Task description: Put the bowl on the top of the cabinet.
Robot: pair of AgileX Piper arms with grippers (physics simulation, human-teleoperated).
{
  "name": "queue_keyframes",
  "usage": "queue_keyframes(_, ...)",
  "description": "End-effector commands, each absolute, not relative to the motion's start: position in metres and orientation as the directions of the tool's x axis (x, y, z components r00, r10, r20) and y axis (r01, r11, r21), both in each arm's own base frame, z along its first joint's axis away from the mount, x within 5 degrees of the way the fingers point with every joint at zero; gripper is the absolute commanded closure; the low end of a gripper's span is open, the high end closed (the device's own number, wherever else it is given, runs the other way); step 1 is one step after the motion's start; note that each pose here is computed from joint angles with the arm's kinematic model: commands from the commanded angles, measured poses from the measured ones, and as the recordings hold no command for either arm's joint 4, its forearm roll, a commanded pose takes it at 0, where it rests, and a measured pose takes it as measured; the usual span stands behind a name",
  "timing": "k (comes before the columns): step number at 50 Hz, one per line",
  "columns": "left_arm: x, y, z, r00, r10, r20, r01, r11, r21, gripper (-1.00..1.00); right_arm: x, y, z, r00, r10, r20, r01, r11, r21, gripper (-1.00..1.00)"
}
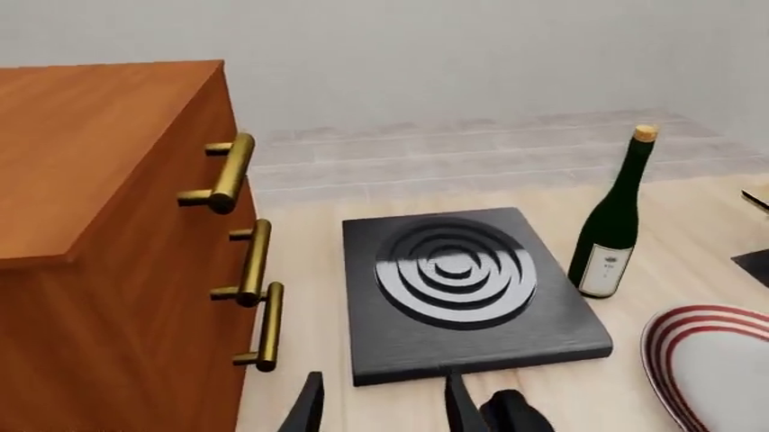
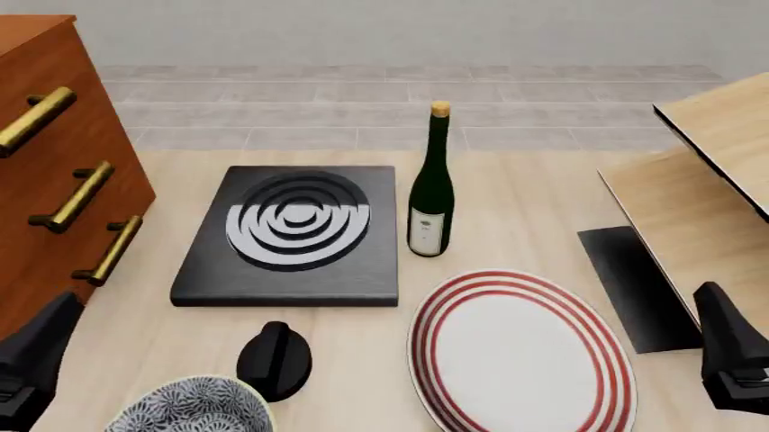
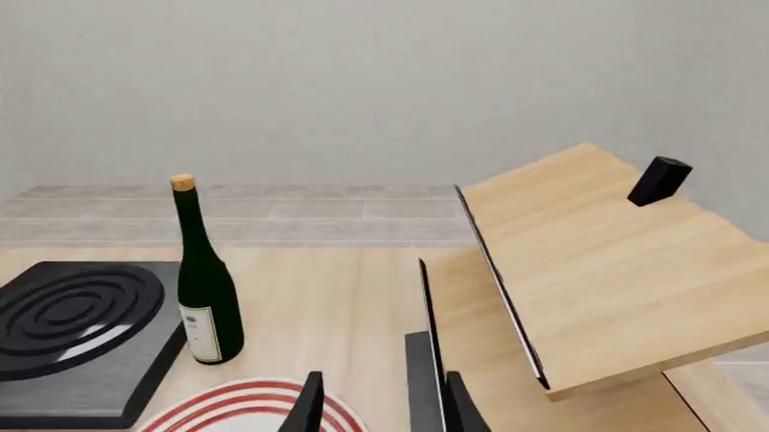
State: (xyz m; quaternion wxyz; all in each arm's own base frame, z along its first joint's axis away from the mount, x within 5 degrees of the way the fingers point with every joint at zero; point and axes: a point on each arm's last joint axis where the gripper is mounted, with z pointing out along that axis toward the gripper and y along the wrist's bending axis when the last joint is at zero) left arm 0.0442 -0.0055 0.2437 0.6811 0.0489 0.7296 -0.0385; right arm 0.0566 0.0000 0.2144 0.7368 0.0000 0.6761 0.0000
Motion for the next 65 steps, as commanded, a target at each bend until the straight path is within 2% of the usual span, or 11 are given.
queue_keyframes(1, 0.032, -0.005, 0.262, -0.143, 0.060, -0.988, 0.156, 0.987, 0.037, -1.00, 0.057, 0.000, 0.214, 0.086, 0.000, -0.996, 0.000, 1.000, 0.000, -1.00)
queue_keyframes(28, 0.010, -0.002, 0.278, -0.301, 0.090, -0.950, 0.173, 0.984, 0.038, -1.00, 0.057, 0.000, 0.214, 0.086, 0.000, -0.996, 0.000, 1.000, 0.000, -1.00)
queue_keyframes(29, 0.010, -0.002, 0.273, -0.342, 0.066, -0.937, 0.171, 0.985, 0.007, -1.00, 0.057, 0.000, 0.214, 0.086, 0.000, -0.996, 0.000, 1.000, 0.000, -1.00)
queue_keyframes(33, 0.009, -0.002, 0.270, -0.382, 0.050, -0.923, 0.177, 0.984, -0.019, -1.00, 0.057, 0.000, 0.214, 0.085, 0.000, -0.996, 0.000, 1.000, 0.000, -1.00)
queue_keyframes(43, 0.005, -0.001, 0.272, -0.430, 0.070, -0.900, 0.199, 0.980, -0.019, -1.00, 0.057, 0.000, 0.214, 0.085, 0.000, -0.996, 0.000, 1.000, 0.000, -1.00)
queue_keyframes(45, 0.009, -0.002, 0.264, -0.488, 0.043, -0.872, 0.180, 0.982, -0.052, -1.00, 0.057, 0.000, 0.214, 0.085, 0.000, -0.996, 0.000, 1.000, 0.000, -1.00)
queue_keyframes(50, 0.002, 0.000, 0.274, -0.485, 0.052, -0.873, 0.202, 0.978, -0.054, -1.00, 0.057, 0.000, 0.214, 0.086, 0.000, -0.996, 0.000, 1.000, 0.000, -1.00)
queue_keyframes(56, -0.001, 0.000, 0.269, -0.500, 0.098, -0.860, 0.234, 0.972, -0.025, -1.00, 0.057, 0.000, 0.214, 0.086, 0.000, -0.996, 0.000, 1.000, 0.000, -1.00)
queue_keyframes(65, 0.003, -0.001, 0.258, -0.548, 0.079, -0.833, 0.209, 0.977, -0.045, -1.00, 0.057, 0.000, 0.214, 0.086, 0.000, -0.996, 0.000, 1.000, 0.000, -1.00)
